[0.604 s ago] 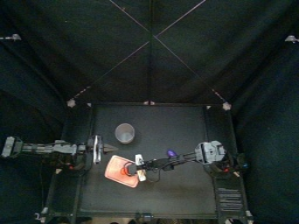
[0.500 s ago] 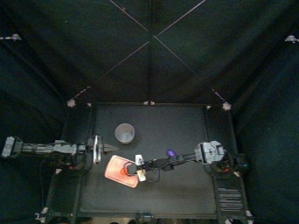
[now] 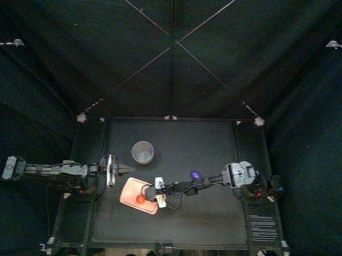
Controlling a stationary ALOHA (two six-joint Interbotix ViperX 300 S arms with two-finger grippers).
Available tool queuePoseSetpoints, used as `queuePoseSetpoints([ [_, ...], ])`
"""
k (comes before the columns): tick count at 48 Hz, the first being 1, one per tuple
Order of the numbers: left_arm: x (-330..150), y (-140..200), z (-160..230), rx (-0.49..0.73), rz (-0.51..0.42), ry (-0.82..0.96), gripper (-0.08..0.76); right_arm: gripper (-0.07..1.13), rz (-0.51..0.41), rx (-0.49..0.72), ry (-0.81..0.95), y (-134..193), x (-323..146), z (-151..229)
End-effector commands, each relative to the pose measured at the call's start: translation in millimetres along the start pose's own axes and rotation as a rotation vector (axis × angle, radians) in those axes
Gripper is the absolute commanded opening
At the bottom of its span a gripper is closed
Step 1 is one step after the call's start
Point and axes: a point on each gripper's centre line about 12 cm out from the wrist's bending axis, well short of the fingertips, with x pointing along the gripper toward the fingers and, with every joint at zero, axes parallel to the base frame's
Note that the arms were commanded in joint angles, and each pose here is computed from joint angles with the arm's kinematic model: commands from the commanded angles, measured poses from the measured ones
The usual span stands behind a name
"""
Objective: Pick the drumstick then place it on the pink plate
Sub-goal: Drop drumstick on the pink plate and return to neutral
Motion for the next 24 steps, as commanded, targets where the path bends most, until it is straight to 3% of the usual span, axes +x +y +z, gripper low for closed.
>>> queuePoseSetpoints([
  [1, 1.6, -0.4, 4.7, -0.002, -0.001, -0.017, 0.129, 0.83, -0.008, -0.003, -0.067, -3.5, -14.6, 25.0],
  [15, 1.0, -0.7, 2.2, 0.0, -0.003, -0.01, 0.129, 0.83, -0.039, 0.008, -0.242, -20.8, -66.9, 52.0],
  [24, -0.3, -0.5, -3.6, 0.002, -0.004, 0.005, 0.129, 0.83, -0.069, 0.037, -0.375, -35.8, -104.9, 49.6],
])
